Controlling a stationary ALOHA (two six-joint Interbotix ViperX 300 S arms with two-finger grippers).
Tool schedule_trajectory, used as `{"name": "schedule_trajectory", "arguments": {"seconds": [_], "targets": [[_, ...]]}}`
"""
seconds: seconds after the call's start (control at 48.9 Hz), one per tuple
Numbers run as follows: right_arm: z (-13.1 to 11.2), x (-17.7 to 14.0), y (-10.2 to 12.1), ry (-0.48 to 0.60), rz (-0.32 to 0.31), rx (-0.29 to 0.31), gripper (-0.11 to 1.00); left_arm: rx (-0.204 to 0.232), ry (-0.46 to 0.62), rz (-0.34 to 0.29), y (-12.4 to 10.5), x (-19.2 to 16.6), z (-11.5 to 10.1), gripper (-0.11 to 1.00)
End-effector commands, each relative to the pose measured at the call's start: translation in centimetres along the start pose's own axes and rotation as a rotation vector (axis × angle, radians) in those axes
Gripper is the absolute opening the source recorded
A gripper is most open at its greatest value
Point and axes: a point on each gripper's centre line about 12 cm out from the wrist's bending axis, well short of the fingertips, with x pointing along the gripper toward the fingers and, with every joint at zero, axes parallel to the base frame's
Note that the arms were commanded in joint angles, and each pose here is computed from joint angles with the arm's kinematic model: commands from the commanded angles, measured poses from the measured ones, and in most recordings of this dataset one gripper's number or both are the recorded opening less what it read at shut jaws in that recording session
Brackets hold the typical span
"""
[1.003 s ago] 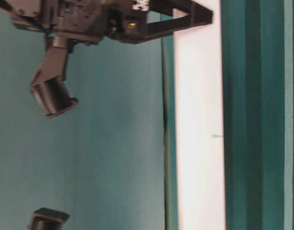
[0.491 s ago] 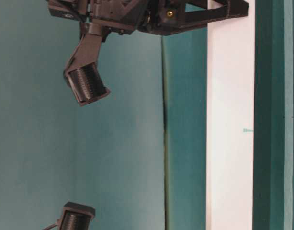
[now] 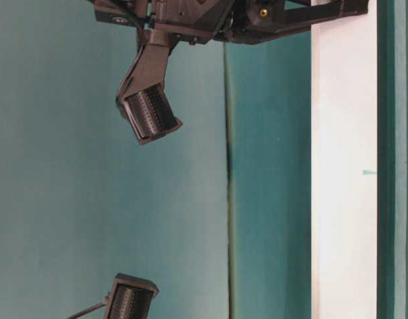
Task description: Lift a wooden board with both hands.
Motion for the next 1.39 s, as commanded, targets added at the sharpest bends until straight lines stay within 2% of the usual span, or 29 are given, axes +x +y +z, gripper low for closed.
{"name": "schedule_trajectory", "arguments": {"seconds": [0.0,0.409,0.737,0.941,1.208,1.371], "targets": [[-0.3,0.3,0.7,0.015,0.007,-0.016,0.21,-0.065,-0.013,-0.004,0.1,-0.2,0.3,0.17],[-1.0,0.7,0.7,0.025,0.006,-0.016,0.21,-0.062,-0.02,-0.008,-0.2,0.3,0.6,0.17],[-0.9,1.0,0.7,0.0,0.007,-0.014,0.21,-0.099,-0.026,-0.017,-0.6,1.4,0.2,0.17],[-1.0,1.1,0.7,0.003,0.007,-0.012,0.21,-0.059,-0.01,-0.012,-0.4,1.6,-0.6,0.17],[-0.8,1.1,0.7,-0.011,0.009,-0.003,0.21,0.06,-0.009,-0.009,-0.3,1.6,-0.8,0.17],[-0.7,1.1,0.7,-0.021,0.009,0.0,0.21,0.105,-0.02,-0.012,-0.4,1.5,-0.4,0.17]]}}
